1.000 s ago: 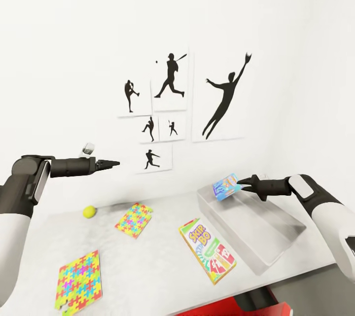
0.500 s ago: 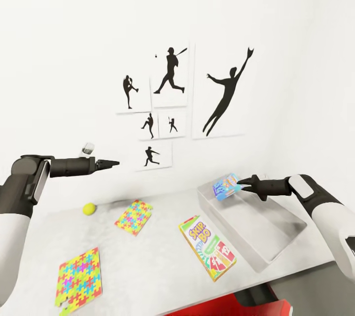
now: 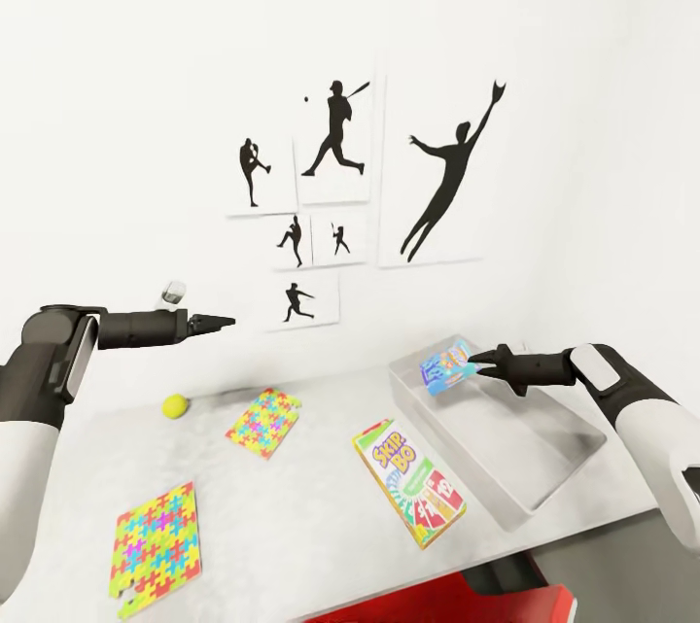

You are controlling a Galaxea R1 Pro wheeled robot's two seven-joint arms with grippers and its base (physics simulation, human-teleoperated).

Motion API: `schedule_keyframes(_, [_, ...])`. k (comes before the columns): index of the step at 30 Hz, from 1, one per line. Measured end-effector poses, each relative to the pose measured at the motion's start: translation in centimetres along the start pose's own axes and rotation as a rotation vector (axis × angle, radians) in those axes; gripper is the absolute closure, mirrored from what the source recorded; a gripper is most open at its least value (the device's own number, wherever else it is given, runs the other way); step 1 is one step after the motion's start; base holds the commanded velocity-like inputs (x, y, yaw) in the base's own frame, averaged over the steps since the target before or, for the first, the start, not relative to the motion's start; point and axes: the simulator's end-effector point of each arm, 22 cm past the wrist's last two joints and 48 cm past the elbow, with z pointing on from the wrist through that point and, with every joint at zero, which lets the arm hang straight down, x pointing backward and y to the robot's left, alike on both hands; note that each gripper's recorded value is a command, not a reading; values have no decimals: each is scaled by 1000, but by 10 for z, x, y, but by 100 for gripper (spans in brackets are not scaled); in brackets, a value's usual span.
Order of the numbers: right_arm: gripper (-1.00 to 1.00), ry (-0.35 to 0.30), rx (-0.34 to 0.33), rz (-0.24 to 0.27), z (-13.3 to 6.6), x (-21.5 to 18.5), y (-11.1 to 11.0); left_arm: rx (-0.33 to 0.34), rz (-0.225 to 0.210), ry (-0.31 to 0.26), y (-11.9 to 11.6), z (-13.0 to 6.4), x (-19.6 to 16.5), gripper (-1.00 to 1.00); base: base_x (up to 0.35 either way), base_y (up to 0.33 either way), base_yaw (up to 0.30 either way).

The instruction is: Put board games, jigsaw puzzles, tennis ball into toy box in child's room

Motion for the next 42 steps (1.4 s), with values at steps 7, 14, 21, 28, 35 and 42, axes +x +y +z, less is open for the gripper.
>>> schedule_keyframes(7, [100,-13,17,12,-6,-8,-13,-4,-9,7,6,3,4,-100,0,0,0])
schedule_keyframes(14, [100,-13,21,19,-4,-9,-19,-6,-17,11,11,5,6,-100,0,0,0])
schedule_keyframes(21, [100,-15,18,18,-1,-14,-17,42,16,-13,-4,3,-16,-100,0,0,0])
schedule_keyframes(28, [100,-12,16,21,3,-16,-17,106,47,-24,-22,2,-35,-100,0,0,0])
schedule_keyframes(35, [100,-8,13,18,9,-17,-14,126,46,3,-23,9,-28,-100,0,0,0])
schedule_keyframes(42, [100,-5,10,16,14,-19,-12,149,46,55,-25,22,-14,-100,0,0,0])
